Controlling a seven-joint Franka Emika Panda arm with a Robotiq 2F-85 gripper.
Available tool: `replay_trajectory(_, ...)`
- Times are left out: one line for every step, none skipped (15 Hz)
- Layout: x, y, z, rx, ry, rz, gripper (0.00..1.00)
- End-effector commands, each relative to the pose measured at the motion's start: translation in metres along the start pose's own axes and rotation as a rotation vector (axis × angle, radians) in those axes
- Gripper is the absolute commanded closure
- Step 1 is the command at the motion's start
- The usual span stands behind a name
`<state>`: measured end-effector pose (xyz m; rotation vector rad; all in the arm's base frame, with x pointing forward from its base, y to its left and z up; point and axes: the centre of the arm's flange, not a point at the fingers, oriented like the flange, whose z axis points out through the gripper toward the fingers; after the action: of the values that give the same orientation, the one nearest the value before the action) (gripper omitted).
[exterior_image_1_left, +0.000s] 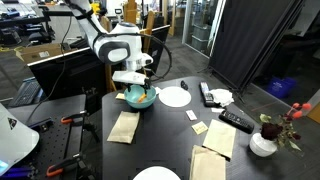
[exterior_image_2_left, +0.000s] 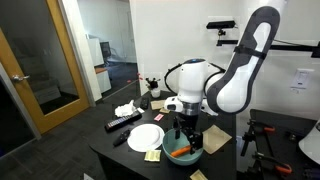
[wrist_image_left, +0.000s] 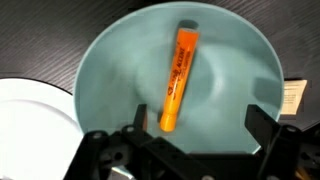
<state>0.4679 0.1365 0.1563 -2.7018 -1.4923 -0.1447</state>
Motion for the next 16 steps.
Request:
replay_trajectory(0.008, 0.007, 0.01, -0.006, -0.01, 0.015, 0.0)
replay_trajectory(0.009, 0.007, 0.013, -0.005, -0.012, 0.015, 0.0)
replay_trajectory(0.011, 0.008, 0.015, -0.005, -0.017, 0.016, 0.0)
replay_trajectory(0.012, 0.008, 0.017, -0.004, -0.02, 0.017, 0.0)
replay_trajectory(0.012, 0.008, 0.02, -0.004, -0.024, 0.017, 0.0)
replay_trajectory(0.013, 0.009, 0.023, -0.003, -0.027, 0.019, 0.0)
replay_trajectory(0.013, 0.009, 0.025, -0.002, -0.032, 0.019, 0.0)
replay_trajectory(0.013, 0.01, 0.027, -0.002, -0.035, 0.02, 0.0)
replay_trajectory(0.013, 0.01, 0.029, -0.001, -0.038, 0.02, 0.0)
replay_trajectory(0.013, 0.01, 0.032, 0.001, -0.043, 0.024, 0.0)
replay_trajectory(0.013, 0.01, 0.034, 0.003, -0.046, 0.021, 0.0)
replay_trajectory(0.013, 0.01, 0.036, 0.004, -0.049, 0.022, 0.0)
replay_trajectory(0.013, 0.01, 0.038, 0.006, -0.052, 0.023, 0.0)
replay_trajectory(0.013, 0.01, 0.039, 0.007, -0.054, 0.021, 0.0)
replay_trajectory(0.014, 0.01, 0.041, 0.009, -0.055, 0.019, 0.0)
replay_trajectory(0.014, 0.009, 0.042, 0.011, -0.057, 0.015, 0.25)
